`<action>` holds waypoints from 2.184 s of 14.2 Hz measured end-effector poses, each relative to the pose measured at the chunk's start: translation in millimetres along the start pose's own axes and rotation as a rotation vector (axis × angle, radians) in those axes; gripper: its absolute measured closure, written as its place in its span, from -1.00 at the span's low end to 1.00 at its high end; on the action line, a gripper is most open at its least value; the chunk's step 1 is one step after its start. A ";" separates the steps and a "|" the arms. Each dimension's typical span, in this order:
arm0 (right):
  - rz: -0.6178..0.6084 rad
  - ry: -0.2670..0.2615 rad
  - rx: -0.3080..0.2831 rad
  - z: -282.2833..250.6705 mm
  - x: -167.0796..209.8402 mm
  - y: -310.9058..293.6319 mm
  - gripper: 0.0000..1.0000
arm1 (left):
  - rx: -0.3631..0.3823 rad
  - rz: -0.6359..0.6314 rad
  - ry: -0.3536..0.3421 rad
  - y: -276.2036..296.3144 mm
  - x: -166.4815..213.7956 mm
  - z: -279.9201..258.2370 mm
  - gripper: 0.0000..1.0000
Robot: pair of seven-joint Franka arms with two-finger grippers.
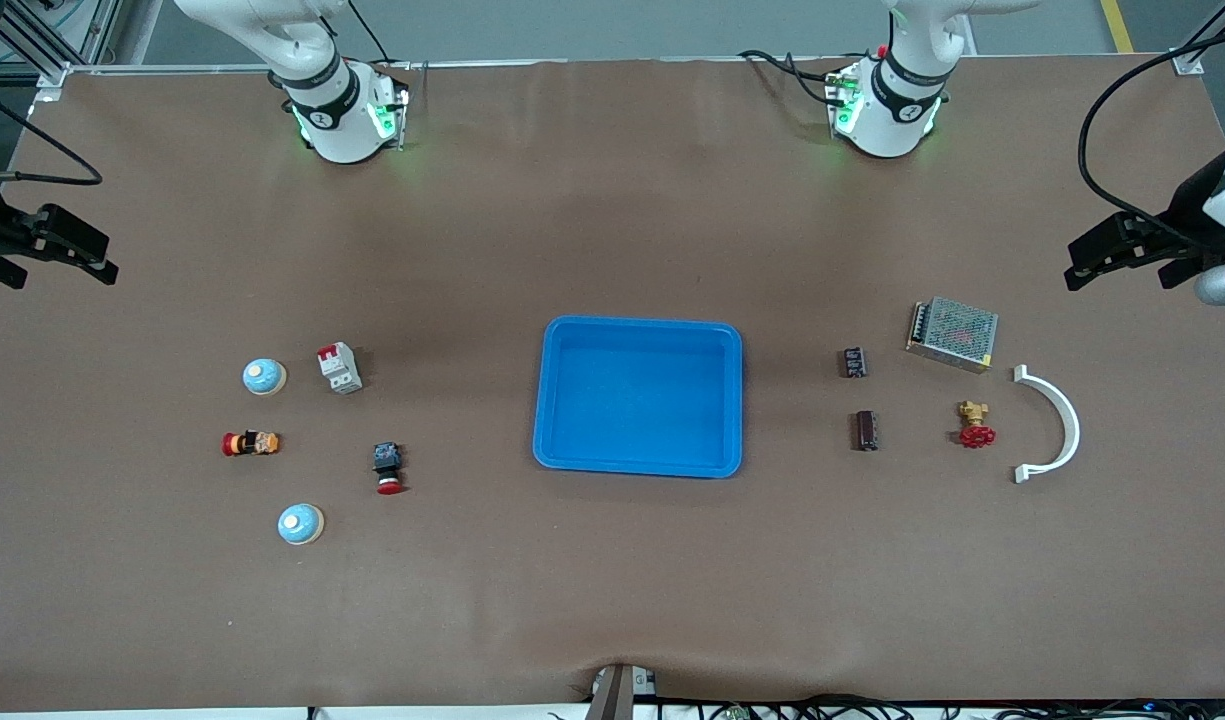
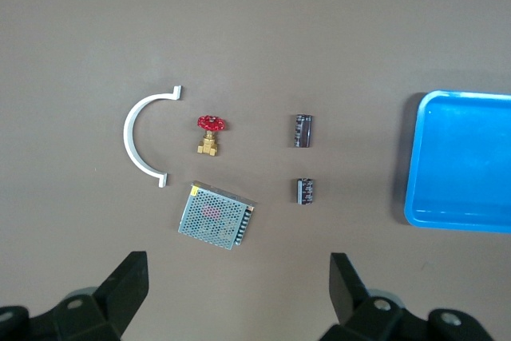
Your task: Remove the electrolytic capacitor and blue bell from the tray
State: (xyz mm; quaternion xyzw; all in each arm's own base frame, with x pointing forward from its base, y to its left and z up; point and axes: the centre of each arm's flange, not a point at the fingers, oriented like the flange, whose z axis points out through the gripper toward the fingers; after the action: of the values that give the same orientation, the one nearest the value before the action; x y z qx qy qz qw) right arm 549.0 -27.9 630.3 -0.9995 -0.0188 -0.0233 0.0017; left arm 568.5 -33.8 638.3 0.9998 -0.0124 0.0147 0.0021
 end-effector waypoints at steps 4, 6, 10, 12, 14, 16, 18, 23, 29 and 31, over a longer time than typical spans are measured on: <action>0.000 0.000 0.000 0.0 0.0 0.0 -1.00 | 0.000 0.046 0.002 0.9 0.0 -1.2 -1.00; 0.000 0.000 0.000 0.0 0.0 0.0 -1.00 | 0.000 0.045 0.006 0.5 0.0 -2.9 -1.00; 0.000 0.000 0.000 -0.1 0.0 0.0 -1.00 | -0.001 0.055 0.013 4.4 -0.3 -6.2 -1.00; 0.000 0.000 0.000 -0.1 0.0 0.1 -1.00 | -0.002 0.071 0.021 13.6 -0.8 -10.1 -1.00; 0.000 0.001 0.000 -0.2 0.0 0.0 -1.00 | -0.004 0.091 0.030 24.6 -1.7 -14.5 -1.00; 0.000 0.001 0.000 -0.3 0.0 0.0 -1.00 | -0.004 0.093 0.033 25.5 -1.8 -16.1 -1.00; 0.000 0.001 0.000 -0.3 0.0 0.0 -1.00 | -0.004 0.083 0.038 20.1 -1.4 -18.0 -1.00; 0.000 -0.001 0.000 0.9 0.6 -0.1 -1.00 | -0.003 0.071 0.057 13.1 -1.2 -27.2 -1.00; 0.000 -0.002 0.000 1.0 0.7 -0.1 -1.00 | -0.003 0.071 0.057 13.2 -1.2 -27.3 -1.00; 0.000 -0.002 0.000 1.0 0.7 -0.1 -1.00 | -0.003 0.071 0.057 13.2 -1.2 -27.3 -1.00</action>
State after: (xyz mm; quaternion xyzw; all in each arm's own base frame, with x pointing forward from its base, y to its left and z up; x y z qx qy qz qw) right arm 549.7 -27.7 629.3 -0.9996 -0.0189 -0.0225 0.0016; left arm 566.2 -46.9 665.6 0.9979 -0.0478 0.0432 0.0035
